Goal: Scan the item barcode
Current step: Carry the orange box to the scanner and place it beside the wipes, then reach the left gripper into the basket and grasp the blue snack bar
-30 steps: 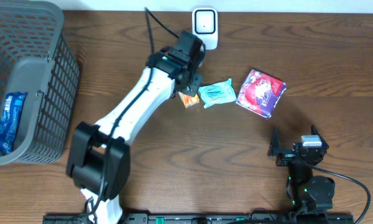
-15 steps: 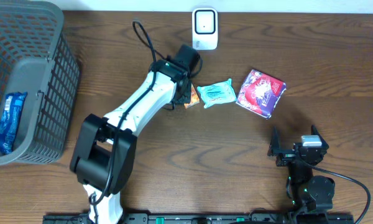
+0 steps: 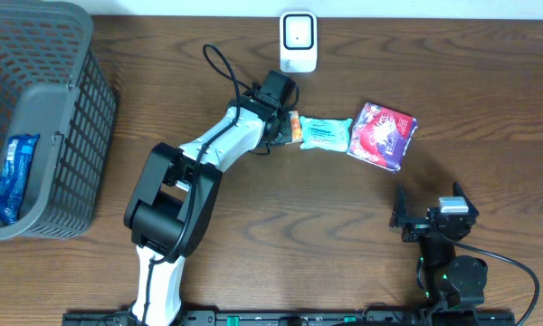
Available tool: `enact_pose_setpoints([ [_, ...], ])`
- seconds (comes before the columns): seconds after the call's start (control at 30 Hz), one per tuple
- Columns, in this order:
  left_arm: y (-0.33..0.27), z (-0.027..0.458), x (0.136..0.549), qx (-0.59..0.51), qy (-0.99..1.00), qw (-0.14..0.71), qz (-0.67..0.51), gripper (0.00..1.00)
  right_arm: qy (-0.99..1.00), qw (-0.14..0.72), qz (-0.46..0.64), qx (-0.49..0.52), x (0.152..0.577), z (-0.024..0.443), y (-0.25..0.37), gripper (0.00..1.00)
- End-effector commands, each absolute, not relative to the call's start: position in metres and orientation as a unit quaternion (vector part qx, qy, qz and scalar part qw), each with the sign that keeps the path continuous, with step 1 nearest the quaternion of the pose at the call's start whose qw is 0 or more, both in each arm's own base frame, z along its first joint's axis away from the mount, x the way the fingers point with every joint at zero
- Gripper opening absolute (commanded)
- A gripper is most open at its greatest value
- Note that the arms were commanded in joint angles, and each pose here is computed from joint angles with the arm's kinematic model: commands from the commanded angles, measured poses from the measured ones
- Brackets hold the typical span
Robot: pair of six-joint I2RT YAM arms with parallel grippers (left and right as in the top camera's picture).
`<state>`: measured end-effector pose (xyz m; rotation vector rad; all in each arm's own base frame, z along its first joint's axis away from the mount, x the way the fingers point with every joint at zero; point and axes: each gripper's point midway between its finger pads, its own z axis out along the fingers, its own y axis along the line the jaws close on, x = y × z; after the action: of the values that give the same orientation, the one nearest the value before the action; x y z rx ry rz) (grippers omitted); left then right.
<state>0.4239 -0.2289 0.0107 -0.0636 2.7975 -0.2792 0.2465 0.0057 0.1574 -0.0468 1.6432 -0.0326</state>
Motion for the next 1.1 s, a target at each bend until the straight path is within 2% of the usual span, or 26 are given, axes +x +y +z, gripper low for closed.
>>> enact_pose_setpoints([
  [0.0, -0.244, 0.009, 0.421, 0.035, 0.978, 0.156, -0.134, 0.21, 0.732, 0.680, -0.022, -0.021, 0.246, 0.157, 0.003, 0.99],
  [0.13, -0.252, 0.027, 0.427, 0.071, 0.970, 0.173, -0.155, 0.21, 0.732, 0.680, -0.022, -0.021, 0.246, 0.157, 0.003, 0.99],
  [0.23, -0.236, 0.065, 0.444, 0.054, 0.965, 0.216, -0.141, 0.22, 0.732, 0.680, -0.022, -0.021, 0.246, 0.157, 0.003, 0.99],
  [0.33, -0.212, 0.120, 0.463, 0.028, 0.951, 0.279, -0.131, 0.38, 0.732, 0.680, -0.022, -0.021, 0.246, 0.157, 0.003, 0.99],
  [0.43, -0.164, 0.194, 0.476, -0.020, 0.925, 0.365, -0.106, 0.53, 0.732, 0.680, -0.022, -0.021, 0.246, 0.157, 0.003, 0.99],
  [0.47, -0.140, 0.223, 0.478, -0.038, 0.912, 0.399, -0.091, 0.62, 0.732, 0.680, -0.022, -0.021, 0.246, 0.157, 0.003, 0.99],
  [0.57, -0.069, 0.294, 0.472, -0.059, 0.875, 0.480, -0.031, 0.67, 0.732, 0.680, -0.022, -0.021, 0.246, 0.157, 0.003, 0.99],
  [0.7, 0.036, 0.346, 0.453, -0.106, 0.835, 0.530, 0.100, 0.70, 0.732, 0.680, -0.022, -0.021, 0.246, 0.157, 0.003, 0.99],
  [0.8, 0.115, 0.355, 0.431, -0.195, 0.809, 0.517, 0.199, 0.71, 0.732, 0.680, -0.022, -0.021, 0.246, 0.157, 0.003, 0.99],
  [0.87, 0.163, 0.344, 0.412, -0.242, 0.805, 0.482, 0.247, 0.73, 0.732, 0.680, -0.022, -0.021, 0.246, 0.157, 0.003, 0.99],
  [1.07, 0.260, 0.272, 0.361, -0.328, 0.828, 0.342, 0.300, 0.73, 0.732, 0.680, -0.022, -0.021, 0.246, 0.157, 0.003, 0.99],
])
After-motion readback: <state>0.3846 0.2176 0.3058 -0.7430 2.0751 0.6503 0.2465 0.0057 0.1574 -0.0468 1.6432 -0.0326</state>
